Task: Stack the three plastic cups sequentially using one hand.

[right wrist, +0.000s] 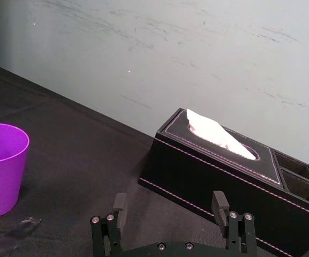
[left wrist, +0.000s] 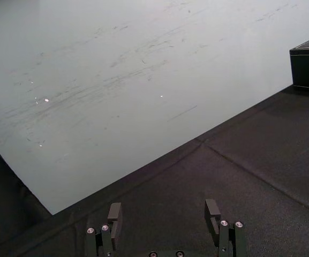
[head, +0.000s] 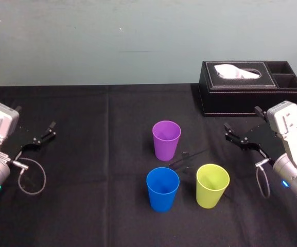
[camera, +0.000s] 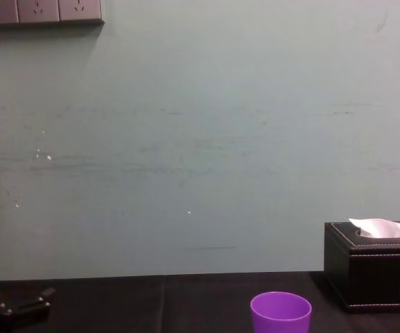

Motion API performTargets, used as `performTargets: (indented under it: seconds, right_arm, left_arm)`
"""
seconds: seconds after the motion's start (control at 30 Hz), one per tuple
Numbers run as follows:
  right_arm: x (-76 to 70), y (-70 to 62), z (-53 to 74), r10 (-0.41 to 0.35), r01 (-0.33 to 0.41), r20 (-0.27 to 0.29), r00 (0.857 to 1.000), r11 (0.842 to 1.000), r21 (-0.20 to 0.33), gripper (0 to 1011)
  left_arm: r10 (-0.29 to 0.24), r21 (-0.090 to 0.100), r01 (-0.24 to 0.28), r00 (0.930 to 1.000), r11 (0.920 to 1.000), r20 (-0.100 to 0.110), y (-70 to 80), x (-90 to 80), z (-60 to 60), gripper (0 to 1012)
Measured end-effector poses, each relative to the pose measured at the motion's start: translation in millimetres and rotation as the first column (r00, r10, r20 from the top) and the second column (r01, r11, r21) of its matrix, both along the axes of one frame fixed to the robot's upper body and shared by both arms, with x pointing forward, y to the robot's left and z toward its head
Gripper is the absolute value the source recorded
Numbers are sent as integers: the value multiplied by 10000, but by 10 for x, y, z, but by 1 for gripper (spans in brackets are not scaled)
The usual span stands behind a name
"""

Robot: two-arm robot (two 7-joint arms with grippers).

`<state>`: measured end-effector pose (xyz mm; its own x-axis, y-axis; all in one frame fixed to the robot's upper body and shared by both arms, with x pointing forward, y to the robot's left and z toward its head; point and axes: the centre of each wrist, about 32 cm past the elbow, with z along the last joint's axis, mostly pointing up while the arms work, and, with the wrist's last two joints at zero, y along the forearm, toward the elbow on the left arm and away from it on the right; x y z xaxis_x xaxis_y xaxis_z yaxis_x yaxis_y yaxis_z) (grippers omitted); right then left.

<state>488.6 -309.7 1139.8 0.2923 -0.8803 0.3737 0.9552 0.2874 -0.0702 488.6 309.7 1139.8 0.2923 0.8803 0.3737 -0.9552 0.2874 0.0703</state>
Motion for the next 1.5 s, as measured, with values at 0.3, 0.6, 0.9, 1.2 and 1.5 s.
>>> performTargets:
  seconds: [0.3,0.6,0.9,1.2,1.5]
  right_arm:
    - [0,0,0,0,0,0,10000,10000,0,1004]
    - [0,0,0,-1,1,0,10000,10000,0,1004]
    - [0,0,0,0,0,0,10000,10000,0,1004]
    - [0,0,0,0,0,0,10000,10000,0,1004]
    - [0,0,0,0,0,0,10000,10000,0,1004]
  left_arm:
    - [0,0,0,10000,10000,0,0,0,0,1010]
    - [0,0,0,10000,10000,0,0,0,0,1010]
    - [0,0,0,10000,10000,0,0,0,0,1010]
    - [0,0,0,10000,10000,0,0,0,0,1010]
    - [1,0,-1,10000,10000,0,0,0,0,1010]
